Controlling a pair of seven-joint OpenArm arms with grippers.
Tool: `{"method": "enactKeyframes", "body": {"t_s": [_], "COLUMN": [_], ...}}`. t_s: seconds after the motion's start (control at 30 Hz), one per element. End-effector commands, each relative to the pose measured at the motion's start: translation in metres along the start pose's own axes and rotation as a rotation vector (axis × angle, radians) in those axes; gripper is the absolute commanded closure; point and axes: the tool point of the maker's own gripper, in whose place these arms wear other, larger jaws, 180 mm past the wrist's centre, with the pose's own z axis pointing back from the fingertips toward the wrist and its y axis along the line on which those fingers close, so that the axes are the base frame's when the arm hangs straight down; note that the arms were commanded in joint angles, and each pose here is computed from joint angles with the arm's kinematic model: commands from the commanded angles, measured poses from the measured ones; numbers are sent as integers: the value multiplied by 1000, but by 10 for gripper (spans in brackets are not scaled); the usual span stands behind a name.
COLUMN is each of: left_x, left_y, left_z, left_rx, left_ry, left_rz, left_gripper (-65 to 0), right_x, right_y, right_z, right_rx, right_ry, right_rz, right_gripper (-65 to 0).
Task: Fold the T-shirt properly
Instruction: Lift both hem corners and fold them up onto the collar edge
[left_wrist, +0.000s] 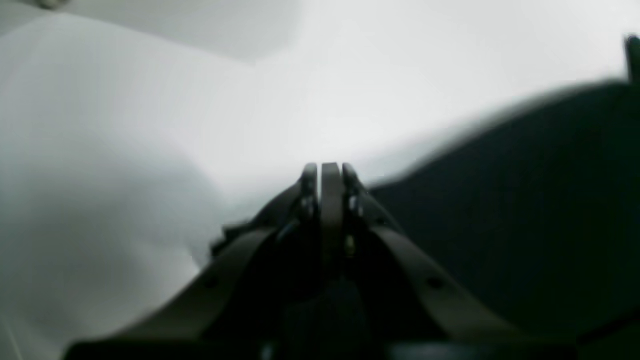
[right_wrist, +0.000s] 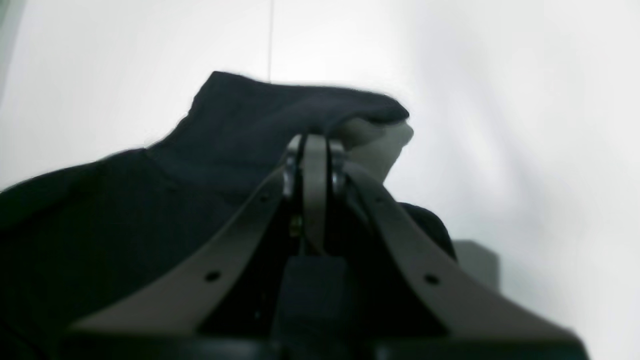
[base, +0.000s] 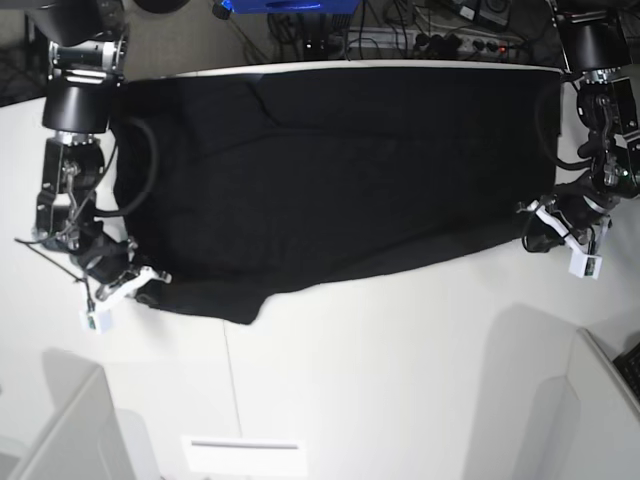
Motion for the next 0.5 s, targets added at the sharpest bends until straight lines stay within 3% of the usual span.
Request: {"method": "enactKeyframes", "body": {"t_s": [0.0,0.47], "left_x": [18,-15], "left_y": [1,-42], "left_z": [9,38], "left_rx": [0,-59], "left_ry": [-49,-1], "left_rz": [-33,-149], "left_gripper": [0,0], "right_x": [22,0], "right_y": [-1,-14], "right_z": [9,35], "right_rx": [0,-38], "right_ry": [-58,-56], "right_rz": [20,15], "right_gripper": [0,0]}}
